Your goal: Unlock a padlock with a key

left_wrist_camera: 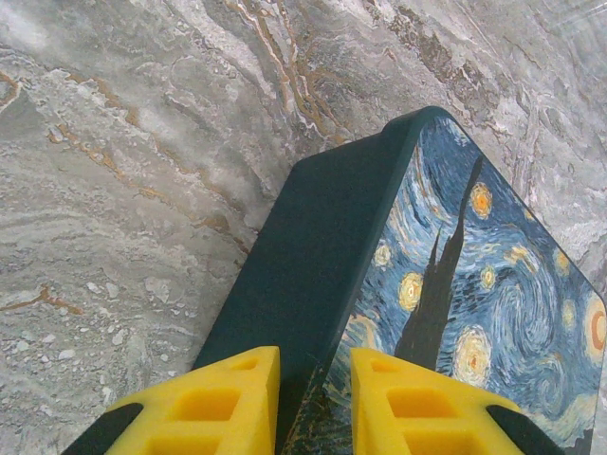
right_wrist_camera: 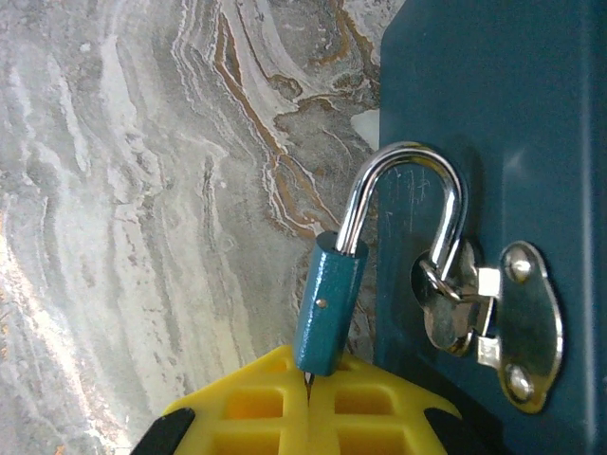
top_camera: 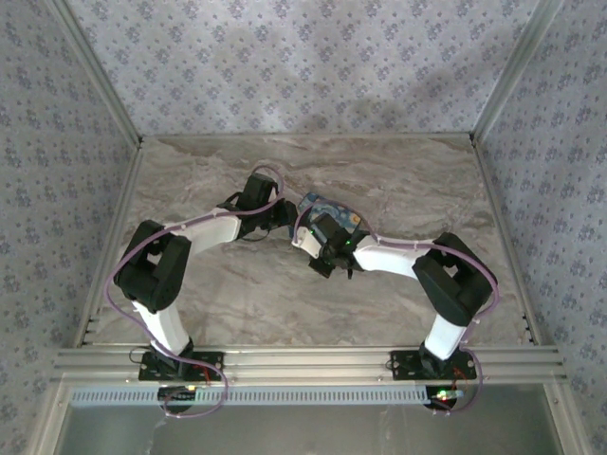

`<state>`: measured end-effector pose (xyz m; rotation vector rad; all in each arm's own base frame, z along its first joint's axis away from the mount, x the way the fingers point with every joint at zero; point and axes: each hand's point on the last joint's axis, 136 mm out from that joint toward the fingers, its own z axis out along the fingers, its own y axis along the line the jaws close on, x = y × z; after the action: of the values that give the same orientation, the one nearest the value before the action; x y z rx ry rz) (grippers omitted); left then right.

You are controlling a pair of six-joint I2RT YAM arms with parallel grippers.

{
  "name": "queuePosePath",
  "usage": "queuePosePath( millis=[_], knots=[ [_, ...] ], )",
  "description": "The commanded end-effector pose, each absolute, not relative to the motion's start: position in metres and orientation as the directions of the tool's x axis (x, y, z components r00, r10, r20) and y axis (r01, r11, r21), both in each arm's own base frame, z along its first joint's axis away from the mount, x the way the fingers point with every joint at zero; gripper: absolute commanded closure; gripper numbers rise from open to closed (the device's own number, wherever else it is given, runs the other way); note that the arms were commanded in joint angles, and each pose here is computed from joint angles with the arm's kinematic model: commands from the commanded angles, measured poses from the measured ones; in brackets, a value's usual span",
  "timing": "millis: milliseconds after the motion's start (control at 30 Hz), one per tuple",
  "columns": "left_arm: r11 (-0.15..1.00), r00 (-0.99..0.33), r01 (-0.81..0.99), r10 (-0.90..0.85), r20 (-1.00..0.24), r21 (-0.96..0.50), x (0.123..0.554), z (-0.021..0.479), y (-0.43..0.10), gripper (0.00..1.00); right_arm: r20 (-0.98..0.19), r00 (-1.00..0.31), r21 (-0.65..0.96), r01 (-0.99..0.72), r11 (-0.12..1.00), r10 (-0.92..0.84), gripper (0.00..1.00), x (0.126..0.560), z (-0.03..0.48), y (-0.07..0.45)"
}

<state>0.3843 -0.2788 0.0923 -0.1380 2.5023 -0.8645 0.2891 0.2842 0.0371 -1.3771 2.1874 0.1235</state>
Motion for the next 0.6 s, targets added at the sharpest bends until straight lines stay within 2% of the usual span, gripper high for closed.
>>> queuePosePath(
  millis=[0,367,567],
  knots=[
    [0.813,-0.917,0.026,-0.212,-0.338,-0.581,0.366,0.068,-0.280,0.77,-0.539,-0.266,-0.267,-0.846,0.462,-0.799,1.00,0.294,0.056,0.290],
    [0.819,-0.916,0.028,-0.208,-0.342,-0.573,0.368,0.069,-0.280,0.77,-0.536,-0.285,-0.299,-0.816,0.495,-0.794,1.00,0.286,0.061,0.272],
    [0.817,-0.919,0.025,-0.209,-0.335,-0.576,0.367,0.067,-0.280,0.77,-0.495,-0.272,-0.335,-0.816,0.471,-0.825,1.00,0.282,0.054,0.273]
  ],
)
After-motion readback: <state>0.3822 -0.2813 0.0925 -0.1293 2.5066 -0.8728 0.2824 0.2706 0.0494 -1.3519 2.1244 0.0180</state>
